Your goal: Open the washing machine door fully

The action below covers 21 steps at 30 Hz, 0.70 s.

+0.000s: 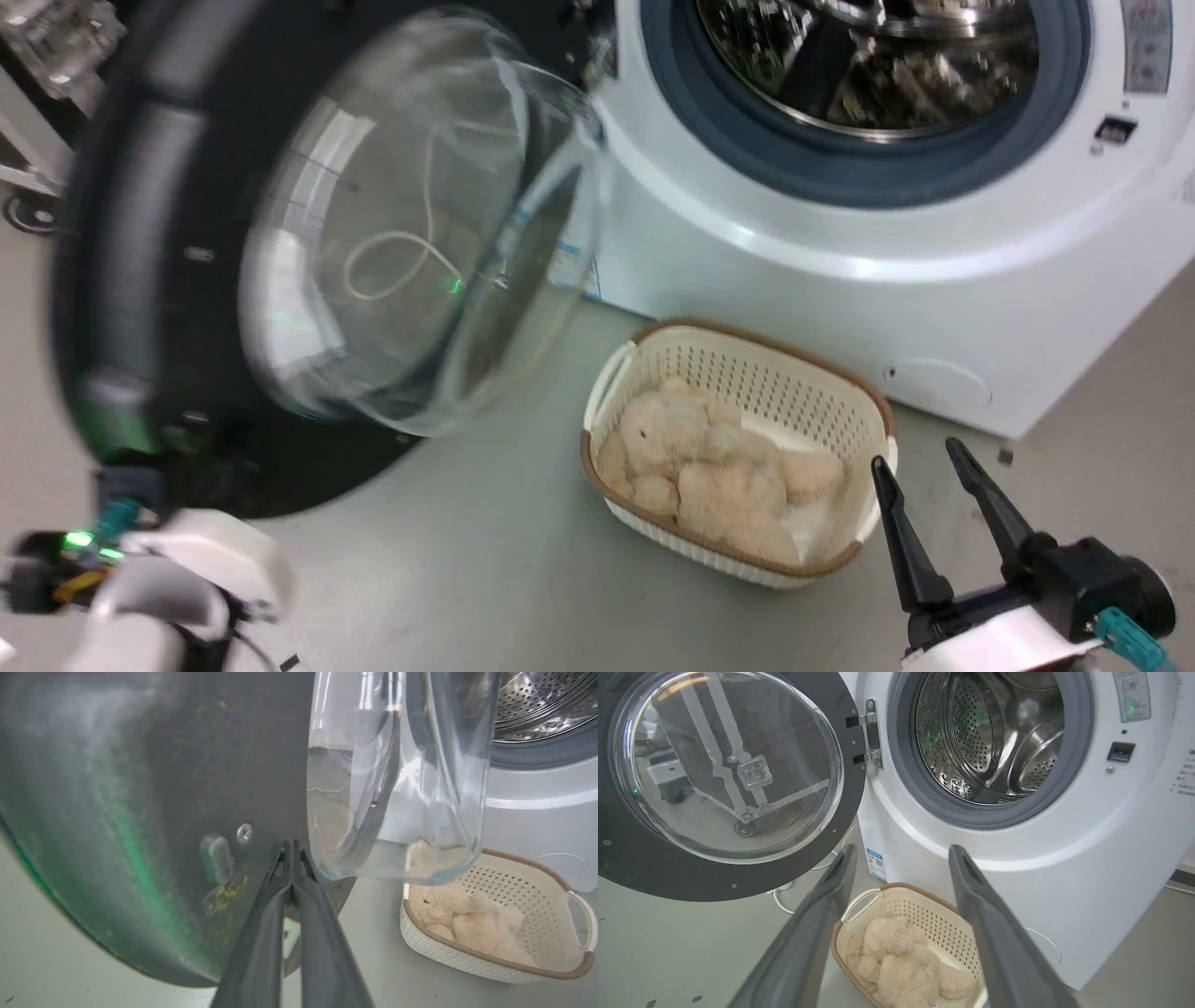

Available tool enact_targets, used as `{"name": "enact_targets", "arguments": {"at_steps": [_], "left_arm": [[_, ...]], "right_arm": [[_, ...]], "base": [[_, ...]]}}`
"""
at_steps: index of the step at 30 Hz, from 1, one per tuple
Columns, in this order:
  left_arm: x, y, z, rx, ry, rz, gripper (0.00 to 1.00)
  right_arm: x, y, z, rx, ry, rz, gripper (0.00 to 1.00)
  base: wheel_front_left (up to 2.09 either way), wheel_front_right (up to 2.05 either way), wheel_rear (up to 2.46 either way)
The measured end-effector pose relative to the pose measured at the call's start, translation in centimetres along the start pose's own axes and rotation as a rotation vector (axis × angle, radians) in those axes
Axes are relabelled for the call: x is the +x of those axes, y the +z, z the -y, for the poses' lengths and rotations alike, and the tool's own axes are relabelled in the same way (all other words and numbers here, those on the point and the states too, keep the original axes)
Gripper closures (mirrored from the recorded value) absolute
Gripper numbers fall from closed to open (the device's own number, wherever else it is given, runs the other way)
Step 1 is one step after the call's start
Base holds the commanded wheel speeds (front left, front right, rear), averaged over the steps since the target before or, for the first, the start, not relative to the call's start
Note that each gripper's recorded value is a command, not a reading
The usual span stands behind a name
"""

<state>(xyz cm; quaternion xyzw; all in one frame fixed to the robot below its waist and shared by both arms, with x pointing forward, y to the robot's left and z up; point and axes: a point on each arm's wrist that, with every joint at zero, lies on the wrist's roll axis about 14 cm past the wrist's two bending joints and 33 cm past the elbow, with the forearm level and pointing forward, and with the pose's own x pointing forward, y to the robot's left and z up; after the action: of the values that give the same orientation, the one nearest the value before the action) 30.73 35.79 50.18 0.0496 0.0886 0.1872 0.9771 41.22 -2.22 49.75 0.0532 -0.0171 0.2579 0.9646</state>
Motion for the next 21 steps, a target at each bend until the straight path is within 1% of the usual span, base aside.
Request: {"name": "enact_targets", "arguments": {"at_steps": [1,2,3,4,5,6,7,13,14,15,16,21], "left_arm": [[0.0,0.0,0.0,0.000,0.000,0.000,1.00],[1.1,-0.2,-1.5,0.043,0.021,-0.025,1.00],[1.1,-0.2,-1.5,0.043,0.021,-0.025,1.00],[2.2,-0.1,-3.1,0.075,0.053,-0.042,1.00],[2.8,0.0,-3.9,0.104,0.065,-0.050,1.00],[2.8,0.0,-3.9,0.104,0.065,-0.050,1.00],[3.8,0.1,-5.3,0.150,0.091,-0.066,1.00],[6.3,0.9,-7.0,0.152,0.136,-0.073,1.00],[6.9,1.3,-7.7,0.145,0.156,-0.065,1.00],[6.9,1.3,-7.7,0.145,0.156,-0.065,1.00],[7.4,1.9,-8.3,0.105,0.173,-0.040,1.00],[7.2,2.6,-9.3,0.084,0.189,0.000,1.00]], "right_arm": [[0.0,0.0,0.0,0.000,0.000,0.000,0.00],[0.1,-0.5,0.5,0.004,-0.012,-0.013,0.00],[0.1,-0.5,0.5,0.004,-0.012,-0.013,0.00],[0.1,-1.1,1.1,0.005,-0.028,-0.027,0.00],[0.1,-1.3,1.4,0.007,-0.036,-0.031,0.00],[0.1,-1.3,1.4,0.007,-0.036,-0.031,0.00],[0.1,-1.7,2.0,0.012,-0.050,-0.041,0.00],[0.0,-2.4,3.1,0.018,-0.079,-0.054,0.00],[0.0,-2.6,3.3,0.019,-0.085,-0.057,0.00],[0.0,-2.6,3.3,0.019,-0.085,-0.057,0.00],[-0.2,-2.7,3.4,0.019,-0.089,-0.060,0.00],[-0.6,-2.2,3.4,0.010,-0.095,-0.051,0.00]], "base": [[0.00,0.00,0.00],[0.00,0.00,0.00],[0.00,0.00,0.00],[0.00,0.00,0.00],[0.00,0.00,0.00],[0.00,0.00,0.00],[0.00,0.00,0.00],[0.00,0.00,0.00],[0.00,0.00,0.00],[0.00,0.00,0.00],[0.00,0.00,0.00],[0.00,0.00,0.00]]}}
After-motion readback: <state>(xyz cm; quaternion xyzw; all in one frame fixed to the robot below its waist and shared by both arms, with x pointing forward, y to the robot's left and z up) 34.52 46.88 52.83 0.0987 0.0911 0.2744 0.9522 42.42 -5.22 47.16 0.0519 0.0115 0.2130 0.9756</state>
